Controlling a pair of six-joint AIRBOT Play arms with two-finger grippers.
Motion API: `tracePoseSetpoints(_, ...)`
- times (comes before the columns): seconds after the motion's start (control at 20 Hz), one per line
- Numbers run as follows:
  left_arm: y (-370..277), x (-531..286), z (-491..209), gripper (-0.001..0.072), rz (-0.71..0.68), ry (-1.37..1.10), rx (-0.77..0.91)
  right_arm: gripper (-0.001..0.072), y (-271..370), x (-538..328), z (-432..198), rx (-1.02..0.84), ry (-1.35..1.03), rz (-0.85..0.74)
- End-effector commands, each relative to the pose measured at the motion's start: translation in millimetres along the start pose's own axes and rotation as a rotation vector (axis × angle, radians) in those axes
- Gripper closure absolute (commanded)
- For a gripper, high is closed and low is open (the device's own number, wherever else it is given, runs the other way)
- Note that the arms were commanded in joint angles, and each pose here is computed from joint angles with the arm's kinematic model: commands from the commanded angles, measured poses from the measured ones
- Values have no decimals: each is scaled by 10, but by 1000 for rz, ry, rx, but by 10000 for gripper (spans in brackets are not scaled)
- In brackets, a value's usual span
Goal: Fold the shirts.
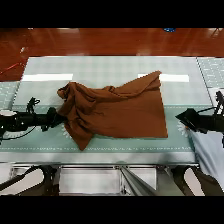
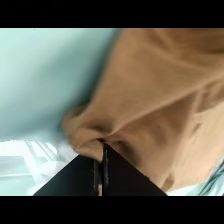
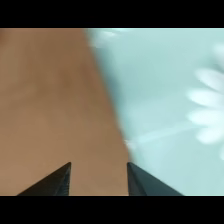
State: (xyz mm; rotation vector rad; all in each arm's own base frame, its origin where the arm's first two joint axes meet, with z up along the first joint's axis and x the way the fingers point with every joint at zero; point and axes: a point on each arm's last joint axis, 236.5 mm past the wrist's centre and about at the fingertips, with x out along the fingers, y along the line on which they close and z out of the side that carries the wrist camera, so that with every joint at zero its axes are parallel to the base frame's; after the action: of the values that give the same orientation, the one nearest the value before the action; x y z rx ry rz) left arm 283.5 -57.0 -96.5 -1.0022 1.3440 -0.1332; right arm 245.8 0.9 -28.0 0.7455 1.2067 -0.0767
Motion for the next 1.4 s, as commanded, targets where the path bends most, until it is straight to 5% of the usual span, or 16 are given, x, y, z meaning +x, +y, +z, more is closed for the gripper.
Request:
tracePoseSetpoints(0.0,-88,-14,3,689,-10,11,21,303,-233,126,-366,56,125,-68)
tracePoseSetpoints(0.15,-93,-15,-14,689,-12,18,21,303,-87,305,-652,64,230,42)
tracePoseSetpoints(0.35,-103,-15,-47,689,-16,32,21,304,-275,419,-819,73,341,-8)
tracePoseSetpoints(0.85,-103,-11,-44,689,-15,30,22,305,-21,910,-617,158,341,113)
tracePoseSetpoints(0.9,-102,-11,-42,689,-15,30,22,329,63,968,-586,116,342,110)
tracePoseSetpoints(1.0,-112,-15,-51,689,-18,33,22,643,306,1027,-437,-3,314,117)
tracePoseSetpoints(1.05,-143,-31,-57,689,-25,39,27,690,464,989,-355,-63,303,136)
tracePoseSetpoints(1.2,-538,-315,186,689,-86,-39,129,690,1093,577,82,-230,240,230)
tracePoseSetpoints(1.35,-1583,-1208,609,689,-273,-283,302,690,1819,-416,958,-450,-100,275)
